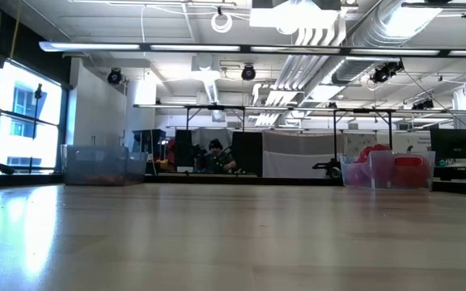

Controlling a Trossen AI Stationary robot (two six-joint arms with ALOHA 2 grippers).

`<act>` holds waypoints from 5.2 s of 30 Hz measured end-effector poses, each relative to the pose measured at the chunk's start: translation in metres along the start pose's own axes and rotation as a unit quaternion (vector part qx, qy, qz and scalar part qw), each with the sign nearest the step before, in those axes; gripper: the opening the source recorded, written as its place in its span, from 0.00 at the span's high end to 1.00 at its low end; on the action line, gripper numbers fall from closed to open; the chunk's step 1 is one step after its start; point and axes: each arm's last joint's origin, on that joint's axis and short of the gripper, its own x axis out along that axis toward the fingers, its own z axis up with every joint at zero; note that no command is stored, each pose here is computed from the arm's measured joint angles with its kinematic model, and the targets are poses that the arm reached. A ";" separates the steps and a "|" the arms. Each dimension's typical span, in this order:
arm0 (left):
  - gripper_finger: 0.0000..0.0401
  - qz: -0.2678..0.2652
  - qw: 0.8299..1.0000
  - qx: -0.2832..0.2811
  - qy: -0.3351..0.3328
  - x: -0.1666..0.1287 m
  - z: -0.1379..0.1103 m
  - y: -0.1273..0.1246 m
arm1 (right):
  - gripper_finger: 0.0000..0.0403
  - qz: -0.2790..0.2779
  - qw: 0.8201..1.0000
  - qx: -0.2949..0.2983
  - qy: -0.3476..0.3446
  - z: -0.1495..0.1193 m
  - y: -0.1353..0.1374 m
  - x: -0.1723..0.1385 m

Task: Sort produce into baskets
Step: Put the tomato into the bottom black bin

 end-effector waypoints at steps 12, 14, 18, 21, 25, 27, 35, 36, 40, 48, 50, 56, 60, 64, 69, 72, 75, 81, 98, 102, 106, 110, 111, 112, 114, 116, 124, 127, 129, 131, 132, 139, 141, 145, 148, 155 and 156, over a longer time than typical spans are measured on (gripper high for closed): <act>1.00 0.004 0.997 -0.027 -0.073 -0.022 -0.001 0.019 | 1.00 0.003 1.000 0.002 -0.025 0.004 0.002 0.000; 1.00 0.008 0.995 -0.038 -0.091 -0.026 0.001 0.025 | 1.00 0.005 0.999 0.002 -0.038 0.008 0.002 0.002; 1.00 0.004 0.989 -0.067 -0.133 -0.033 0.008 0.038 | 0.98 0.011 0.998 -0.004 -0.060 0.018 0.002 0.006; 1.00 -0.001 0.982 -0.081 -0.171 -0.039 0.016 0.048 | 0.92 0.006 0.997 -0.020 -0.077 0.027 0.001 0.013; 1.00 -0.006 0.965 -0.125 -0.232 -0.047 0.028 0.063 | 0.79 -0.013 0.993 -0.054 -0.100 0.039 -0.001 0.023; 1.00 -0.014 0.957 -0.138 -0.254 -0.050 0.035 0.071 | 0.72 -0.021 0.992 -0.068 -0.108 0.045 -0.002 0.028; 1.00 -0.052 0.922 -0.141 -0.356 -0.066 0.061 0.091 | 0.42 -0.087 0.972 -0.136 -0.170 0.068 -0.004 0.048; 1.00 -0.054 0.918 -0.140 -0.368 -0.068 0.064 0.093 | 0.39 -0.096 0.968 -0.147 -0.178 0.071 -0.004 0.049; 1.00 -0.056 0.901 -0.141 -0.405 -0.073 0.075 0.102 | 0.28 -0.127 0.951 -0.184 -0.214 0.084 -0.004 0.054; 1.00 -0.047 0.870 -0.141 -0.470 -0.081 0.092 0.120 | 0.23 -0.190 0.908 -0.246 -0.282 0.103 0.000 0.046; 1.00 -0.044 0.862 -0.144 -0.484 -0.083 0.095 0.124 | 0.23 -0.216 0.895 -0.261 -0.290 0.106 0.000 0.044; 1.00 -0.045 0.836 -0.144 -0.528 -0.092 0.103 0.136 | 0.23 -0.257 0.867 -0.310 -0.293 0.111 0.001 0.040; 1.00 -0.044 0.817 -0.141 -0.557 -0.099 0.105 0.140 | 0.22 -0.283 0.855 -0.320 -0.294 0.113 0.002 0.038; 1.00 -0.040 0.800 -0.137 -0.583 -0.105 0.107 0.143 | 0.22 -0.317 0.842 -0.317 -0.301 0.115 0.004 0.032; 1.00 -0.034 0.786 -0.136 -0.602 -0.109 0.109 0.148 | 0.22 -0.346 0.831 -0.309 -0.309 0.120 0.004 0.027; 1.00 -0.030 0.781 -0.136 -0.609 -0.110 0.110 0.150 | 0.22 -0.350 0.825 -0.321 -0.308 0.121 0.005 0.025; 1.00 -0.024 0.773 -0.134 -0.619 -0.113 0.111 0.152 | 0.22 -0.351 0.822 -0.322 -0.311 0.121 0.006 0.023; 1.00 -0.019 0.762 -0.133 -0.633 -0.116 0.112 0.153 | 0.22 -0.340 0.823 -0.306 -0.335 0.121 0.011 0.017; 1.00 -0.015 0.759 -0.133 -0.637 -0.117 0.112 0.154 | 0.23 -0.342 0.814 -0.294 -0.366 0.128 0.014 0.005; 1.00 -0.014 0.753 -0.133 -0.644 -0.119 0.112 0.154 | 0.24 -0.341 0.815 -0.290 -0.367 0.129 0.013 0.006; 1.00 -0.014 0.753 -0.133 -0.644 -0.119 0.112 0.154 | 0.32 -0.337 0.819 -0.279 -0.370 0.130 0.012 0.006; 1.00 -0.011 0.753 -0.130 -0.644 -0.119 0.112 0.154 | 0.43 -0.333 0.822 -0.272 -0.375 0.130 0.012 0.006; 1.00 -0.011 0.753 -0.130 -0.644 -0.119 0.112 0.154 | 0.46 -0.331 0.823 -0.269 -0.376 0.130 0.012 0.006; 1.00 -0.011 0.753 -0.130 -0.644 -0.119 0.112 0.154 | 0.49 -0.331 0.823 -0.267 -0.377 0.130 0.012 0.006; 1.00 -0.010 0.754 -0.129 -0.644 -0.119 0.112 0.154 | 0.54 -0.330 0.823 -0.267 -0.377 0.130 0.012 0.006; 1.00 -0.010 0.754 -0.129 -0.644 -0.119 0.112 0.154 | 0.59 -0.330 0.823 -0.267 -0.377 0.130 0.012 0.006; 1.00 0.005 0.757 -0.111 -0.644 -0.119 0.112 0.154 | 0.70 -0.330 0.823 -0.266 -0.378 0.130 0.012 0.006; 1.00 0.006 0.757 -0.109 -0.644 -0.119 0.112 0.154 | 0.72 -0.330 0.823 -0.265 -0.378 0.130 0.012 0.006; 1.00 0.006 0.757 -0.109 -0.644 -0.119 0.112 0.153 | 0.74 -0.330 0.823 -0.265 -0.378 0.130 0.012 0.006; 1.00 0.006 0.758 -0.108 -0.644 -0.119 0.112 0.153 | 0.76 -0.331 0.823 -0.265 -0.378 0.130 0.012 0.006; 1.00 0.006 0.758 -0.108 -0.644 -0.119 0.112 0.153 | 0.78 -0.332 0.823 -0.264 -0.377 0.130 0.012 0.006; 1.00 -0.001 0.758 -0.102 -0.644 -0.119 0.112 0.153 | 0.96 -0.335 0.823 -0.263 -0.375 0.130 0.011 0.006; 1.00 -0.002 0.765 -0.092 -0.638 -0.118 0.112 0.151 | 0.99 -0.334 0.823 -0.264 -0.376 0.130 0.012 0.006; 1.00 0.003 0.794 -0.071 -0.603 -0.110 0.108 0.144 | 0.98 -0.326 0.827 -0.258 -0.379 0.126 0.015 0.005; 1.00 0.004 0.819 -0.072 -0.569 -0.096 0.104 0.137 | 1.00 -0.311 0.836 -0.248 -0.378 0.120 0.018 0.008; 1.00 -0.011 0.871 -0.083 -0.484 -0.045 0.089 0.120 | 1.00 -0.200 0.890 -0.211 -0.350 0.110 0.012 0.032; 1.00 -0.014 0.878 -0.087 -0.470 -0.040 0.086 0.118 | 1.00 -0.180 0.901 -0.201 -0.341 0.110 0.009 0.036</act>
